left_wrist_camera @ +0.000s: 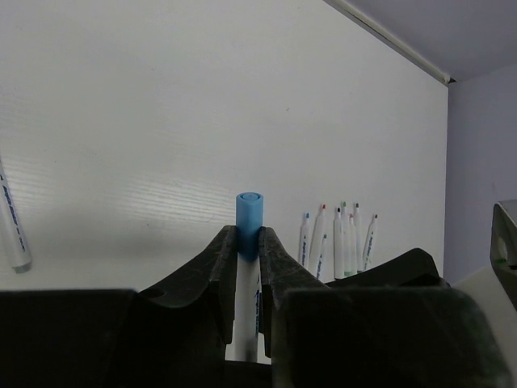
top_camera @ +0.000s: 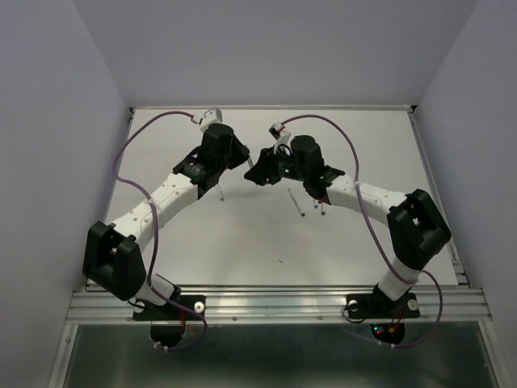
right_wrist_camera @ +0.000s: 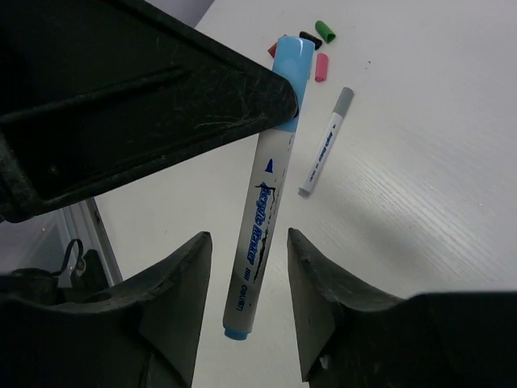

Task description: Open the pen caps

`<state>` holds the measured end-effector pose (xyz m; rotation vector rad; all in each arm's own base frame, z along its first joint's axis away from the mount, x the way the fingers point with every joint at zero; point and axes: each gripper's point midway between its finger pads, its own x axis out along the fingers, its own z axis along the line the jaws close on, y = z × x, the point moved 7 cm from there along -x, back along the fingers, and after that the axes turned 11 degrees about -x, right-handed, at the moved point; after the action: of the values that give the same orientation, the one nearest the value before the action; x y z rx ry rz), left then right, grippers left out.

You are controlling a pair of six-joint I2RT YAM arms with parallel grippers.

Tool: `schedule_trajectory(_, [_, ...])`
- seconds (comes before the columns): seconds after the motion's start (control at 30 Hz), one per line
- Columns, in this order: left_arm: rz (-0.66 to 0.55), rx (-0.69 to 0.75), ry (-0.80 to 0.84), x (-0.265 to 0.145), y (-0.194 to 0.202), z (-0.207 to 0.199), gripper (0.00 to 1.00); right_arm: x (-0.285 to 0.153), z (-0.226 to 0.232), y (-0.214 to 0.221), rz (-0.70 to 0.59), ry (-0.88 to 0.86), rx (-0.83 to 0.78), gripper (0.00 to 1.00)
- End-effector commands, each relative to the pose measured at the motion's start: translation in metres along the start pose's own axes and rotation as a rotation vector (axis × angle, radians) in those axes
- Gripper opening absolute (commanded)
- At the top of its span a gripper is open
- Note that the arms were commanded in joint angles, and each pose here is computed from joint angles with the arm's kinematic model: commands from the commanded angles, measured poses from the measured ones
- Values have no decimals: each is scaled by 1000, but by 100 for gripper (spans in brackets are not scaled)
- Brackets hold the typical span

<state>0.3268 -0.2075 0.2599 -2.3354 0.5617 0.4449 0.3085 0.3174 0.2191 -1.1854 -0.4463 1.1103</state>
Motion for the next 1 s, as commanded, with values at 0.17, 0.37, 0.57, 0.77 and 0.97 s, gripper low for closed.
schedule_trajectory(0.17, [-23, -33, 110, -6, -8, -27, 0, 12, 8, -27, -105, -26, -9, 29])
schedule_trajectory(0.37, [-87, -31, 68, 0, -13, -20, 0, 5, 14, -23, -85, -65, -17, 1])
schedule_trajectory(0.57, [-206, -11, 3, 22, -43, -16, 0, -17, 18, 14, -6, -96, 18, 1])
schedule_trajectory(0.77, [-302, -59, -53, 34, -81, -1, 0, -49, 31, 30, -1, -96, 7, 1])
schedule_trajectory(0.97, [-334, -84, -88, 34, -104, 18, 0, -61, 31, 36, -2, -45, 19, 1])
